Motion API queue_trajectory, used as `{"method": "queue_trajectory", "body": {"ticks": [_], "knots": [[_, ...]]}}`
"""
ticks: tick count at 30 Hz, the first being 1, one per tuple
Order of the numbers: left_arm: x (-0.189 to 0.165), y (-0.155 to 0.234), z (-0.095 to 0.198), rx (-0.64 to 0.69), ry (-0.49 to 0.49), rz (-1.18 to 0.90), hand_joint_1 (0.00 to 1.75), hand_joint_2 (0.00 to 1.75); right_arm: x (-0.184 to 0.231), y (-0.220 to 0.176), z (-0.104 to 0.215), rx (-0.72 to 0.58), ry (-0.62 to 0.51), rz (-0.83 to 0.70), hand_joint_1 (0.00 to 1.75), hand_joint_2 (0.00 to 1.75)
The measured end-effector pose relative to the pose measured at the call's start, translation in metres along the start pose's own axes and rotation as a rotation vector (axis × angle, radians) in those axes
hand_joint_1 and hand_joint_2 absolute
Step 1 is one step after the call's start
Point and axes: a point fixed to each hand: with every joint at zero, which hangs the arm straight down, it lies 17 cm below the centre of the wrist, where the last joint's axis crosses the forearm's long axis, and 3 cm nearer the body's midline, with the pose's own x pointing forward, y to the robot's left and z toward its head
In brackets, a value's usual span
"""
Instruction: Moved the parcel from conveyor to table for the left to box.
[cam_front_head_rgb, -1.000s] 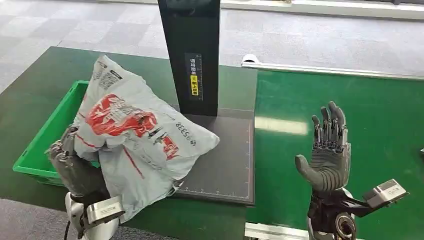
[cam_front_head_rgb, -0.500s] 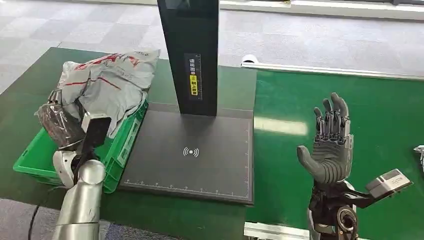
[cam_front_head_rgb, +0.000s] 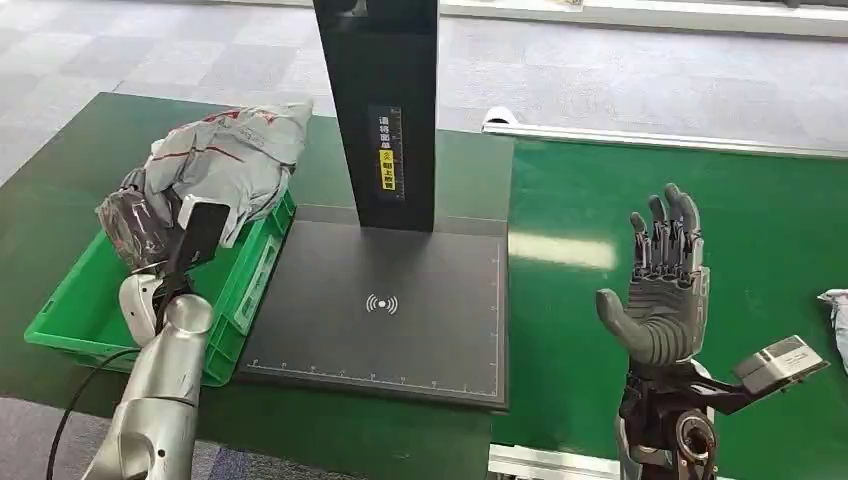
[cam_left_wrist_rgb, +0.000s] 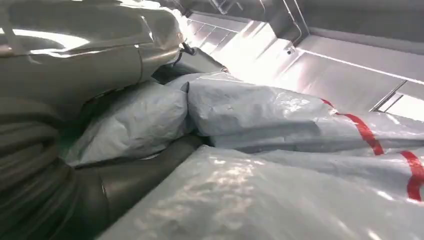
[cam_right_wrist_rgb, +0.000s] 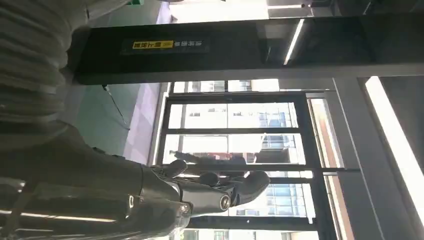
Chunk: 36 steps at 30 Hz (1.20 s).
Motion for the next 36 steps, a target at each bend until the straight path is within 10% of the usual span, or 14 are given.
{"method": "queue_trajectory", "body": {"ticks": [30,32,33,36], "knots": [[-0.084,-0.027,0.025,-0.156,0.252,-0.287,1.75,1.75,-0.01,-0.011,0.004,-0.03,0.035,-0.006,0.0,1.75],[-0.088,-0.019,0.023,-0.131,0.26,-0.276,1.59,1.75,-0.01,-0.011,0.005,-0.03,0.037,-0.007,0.0,1.75],[-0.09,-0.016,0.023,-0.121,0.263,-0.274,0.24,1.75,-0.011,-0.011,0.006,-0.031,0.04,-0.007,0.0,1.75],[-0.096,-0.006,0.023,-0.094,0.28,-0.267,0.0,1.75,-0.013,-0.011,0.01,-0.035,0.049,-0.008,0.0,1.75]]}}
